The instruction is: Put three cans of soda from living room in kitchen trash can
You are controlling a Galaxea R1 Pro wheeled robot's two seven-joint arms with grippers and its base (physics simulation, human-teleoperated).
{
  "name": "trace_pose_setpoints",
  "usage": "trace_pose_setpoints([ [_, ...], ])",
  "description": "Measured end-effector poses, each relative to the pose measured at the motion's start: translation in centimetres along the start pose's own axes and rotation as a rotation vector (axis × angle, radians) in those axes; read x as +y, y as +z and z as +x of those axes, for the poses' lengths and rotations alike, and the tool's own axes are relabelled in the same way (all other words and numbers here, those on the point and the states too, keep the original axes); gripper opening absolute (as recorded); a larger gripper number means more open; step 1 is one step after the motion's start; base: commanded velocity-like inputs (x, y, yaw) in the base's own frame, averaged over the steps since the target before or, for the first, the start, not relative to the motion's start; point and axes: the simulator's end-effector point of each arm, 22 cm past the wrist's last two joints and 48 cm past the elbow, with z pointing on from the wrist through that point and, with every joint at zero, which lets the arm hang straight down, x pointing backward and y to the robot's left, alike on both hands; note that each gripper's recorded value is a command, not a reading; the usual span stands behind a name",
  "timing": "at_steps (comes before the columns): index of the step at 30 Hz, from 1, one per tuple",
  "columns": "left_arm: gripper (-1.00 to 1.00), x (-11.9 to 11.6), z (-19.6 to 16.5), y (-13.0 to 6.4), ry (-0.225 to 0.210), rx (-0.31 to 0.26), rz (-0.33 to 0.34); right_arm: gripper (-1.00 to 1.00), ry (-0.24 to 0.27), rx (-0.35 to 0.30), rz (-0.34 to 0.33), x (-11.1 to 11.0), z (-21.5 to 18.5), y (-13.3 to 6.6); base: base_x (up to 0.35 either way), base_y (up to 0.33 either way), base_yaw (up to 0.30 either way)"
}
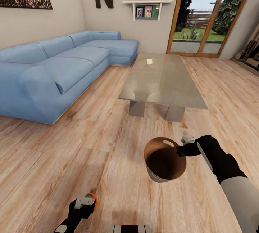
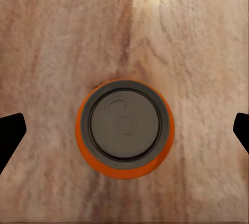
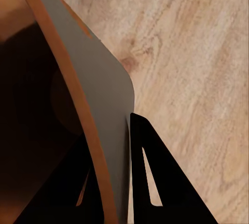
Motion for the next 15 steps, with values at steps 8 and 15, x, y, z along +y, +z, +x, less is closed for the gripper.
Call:
trace_pose_setpoints([
  [8,1.00,-0.03,0.43,0.08,-0.001,0.008,0.001,-1.00,0.003,0.006,-0.005,0.07,0.22,0.42,0.000,0.000,0.000],
  [15,1.00,-0.04,0.56,0.11,-0.001,0.011,0.001,-1.00,0.004,0.009,-0.008,0.14,0.31,0.57,0.013,0.000,0.000],
])
